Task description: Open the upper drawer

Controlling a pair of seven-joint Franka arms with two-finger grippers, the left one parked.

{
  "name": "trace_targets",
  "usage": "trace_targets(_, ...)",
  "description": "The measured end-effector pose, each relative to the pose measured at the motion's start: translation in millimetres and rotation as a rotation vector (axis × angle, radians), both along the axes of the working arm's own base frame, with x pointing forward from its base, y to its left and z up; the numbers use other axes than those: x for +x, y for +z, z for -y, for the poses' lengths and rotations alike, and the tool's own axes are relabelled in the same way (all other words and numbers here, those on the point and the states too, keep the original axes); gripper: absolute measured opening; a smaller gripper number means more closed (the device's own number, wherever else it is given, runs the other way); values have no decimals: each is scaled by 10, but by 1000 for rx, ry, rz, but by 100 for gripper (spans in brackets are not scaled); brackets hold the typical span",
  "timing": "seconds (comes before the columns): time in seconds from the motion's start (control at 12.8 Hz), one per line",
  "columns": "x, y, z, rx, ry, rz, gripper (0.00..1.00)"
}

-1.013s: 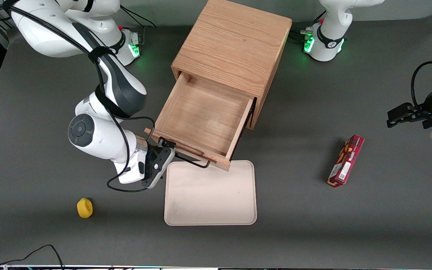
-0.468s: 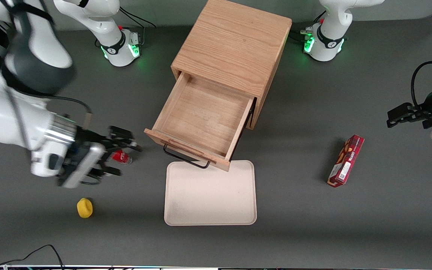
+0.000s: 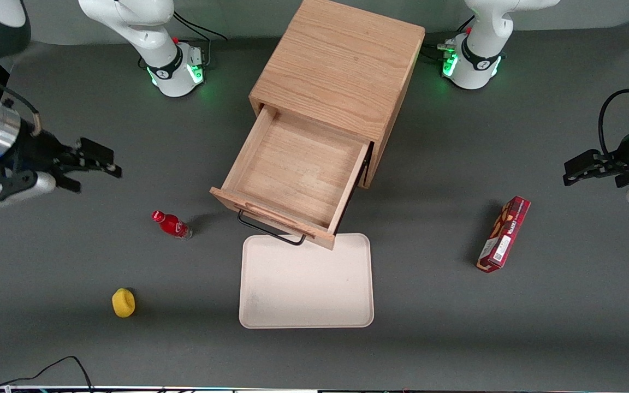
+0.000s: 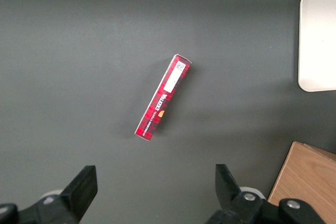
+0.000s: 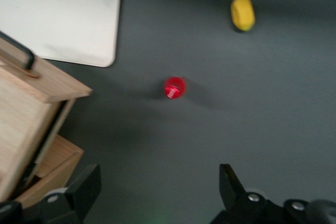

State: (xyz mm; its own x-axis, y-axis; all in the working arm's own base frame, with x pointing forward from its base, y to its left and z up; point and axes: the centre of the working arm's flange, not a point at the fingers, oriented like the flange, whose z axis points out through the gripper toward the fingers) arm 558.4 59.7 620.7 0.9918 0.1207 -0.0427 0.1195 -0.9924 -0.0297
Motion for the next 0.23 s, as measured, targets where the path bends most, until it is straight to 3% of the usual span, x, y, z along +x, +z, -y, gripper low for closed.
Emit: trace_targets(0.23, -52, -104, 272, -29, -49, -24, 100)
